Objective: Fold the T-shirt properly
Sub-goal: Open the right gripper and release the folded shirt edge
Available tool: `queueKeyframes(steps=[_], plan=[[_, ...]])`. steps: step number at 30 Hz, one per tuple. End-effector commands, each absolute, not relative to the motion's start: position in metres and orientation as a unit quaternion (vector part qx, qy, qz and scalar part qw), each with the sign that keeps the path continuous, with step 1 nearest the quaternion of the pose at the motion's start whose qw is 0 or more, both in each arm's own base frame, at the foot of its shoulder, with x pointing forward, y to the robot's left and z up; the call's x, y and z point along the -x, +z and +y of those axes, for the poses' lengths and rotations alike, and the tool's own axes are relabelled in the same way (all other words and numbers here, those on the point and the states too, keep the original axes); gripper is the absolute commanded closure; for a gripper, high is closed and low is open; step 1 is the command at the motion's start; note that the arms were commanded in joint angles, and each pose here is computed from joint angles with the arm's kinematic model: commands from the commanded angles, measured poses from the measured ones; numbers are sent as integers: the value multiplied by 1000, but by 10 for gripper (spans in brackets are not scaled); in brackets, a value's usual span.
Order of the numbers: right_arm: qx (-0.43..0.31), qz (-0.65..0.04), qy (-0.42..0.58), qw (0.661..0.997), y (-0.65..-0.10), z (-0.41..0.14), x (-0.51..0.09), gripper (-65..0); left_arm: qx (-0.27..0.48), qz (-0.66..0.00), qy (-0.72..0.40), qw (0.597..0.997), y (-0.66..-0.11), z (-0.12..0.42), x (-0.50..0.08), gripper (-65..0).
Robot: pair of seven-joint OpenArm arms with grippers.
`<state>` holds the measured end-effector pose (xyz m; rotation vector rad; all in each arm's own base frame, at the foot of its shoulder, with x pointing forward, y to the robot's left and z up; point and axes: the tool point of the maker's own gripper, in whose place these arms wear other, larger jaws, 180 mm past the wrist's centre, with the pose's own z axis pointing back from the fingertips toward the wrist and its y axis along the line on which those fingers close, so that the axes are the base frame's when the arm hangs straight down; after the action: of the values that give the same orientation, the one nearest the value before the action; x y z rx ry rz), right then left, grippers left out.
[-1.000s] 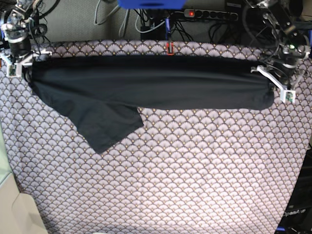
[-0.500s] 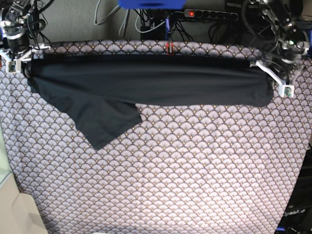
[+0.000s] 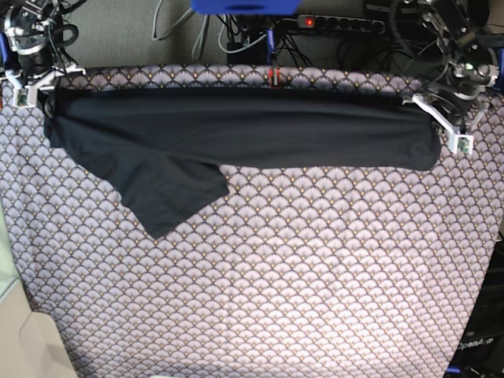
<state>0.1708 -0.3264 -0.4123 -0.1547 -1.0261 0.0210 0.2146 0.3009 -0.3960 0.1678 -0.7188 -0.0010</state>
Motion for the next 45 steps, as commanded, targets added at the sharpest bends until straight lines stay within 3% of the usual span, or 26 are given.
queueKeyframes(steps=[1,3,6,11,15,21,31,36,39,45], plan=[[90,-503,12,860,-401,-337,-173,0,-94,-364,-2,927,-387,308,-218,0],[90,-502,11,860,-401,-337,-173,0,-94,-364,-2,927,-387,308,-218,-4],[90,-502,12,860,-401,-338,-173,-7,-93,-362,0,928,-389,308,-214,-95],[90,-502,12,860,-401,-338,-173,-142,-86,-363,6,928,-391,302,-213,-222],[93,-500,17,861,-400,-341,-172,-278,-85,-363,6,928,-392,302,-212,-237],[108,-502,18,858,-392,-353,-170,-397,-85,-363,7,928,-392,302,-213,-238],[150,-513,4,845,-370,-385,-164,-406,-79,-363,10,928,-395,297,-212,-239],[156,-520,14,840,-361,-384,-168,-406,-74,-365,15,928,-395,293,-212,-330],[157,-529,15,834,-355,-381,-171,-402,-73,-364,15,928,-396,292,-212,-330],[151,-574,32,804,-320,-368,-219,-399,-67,-363,20,929,-399,288,-211,-330]])
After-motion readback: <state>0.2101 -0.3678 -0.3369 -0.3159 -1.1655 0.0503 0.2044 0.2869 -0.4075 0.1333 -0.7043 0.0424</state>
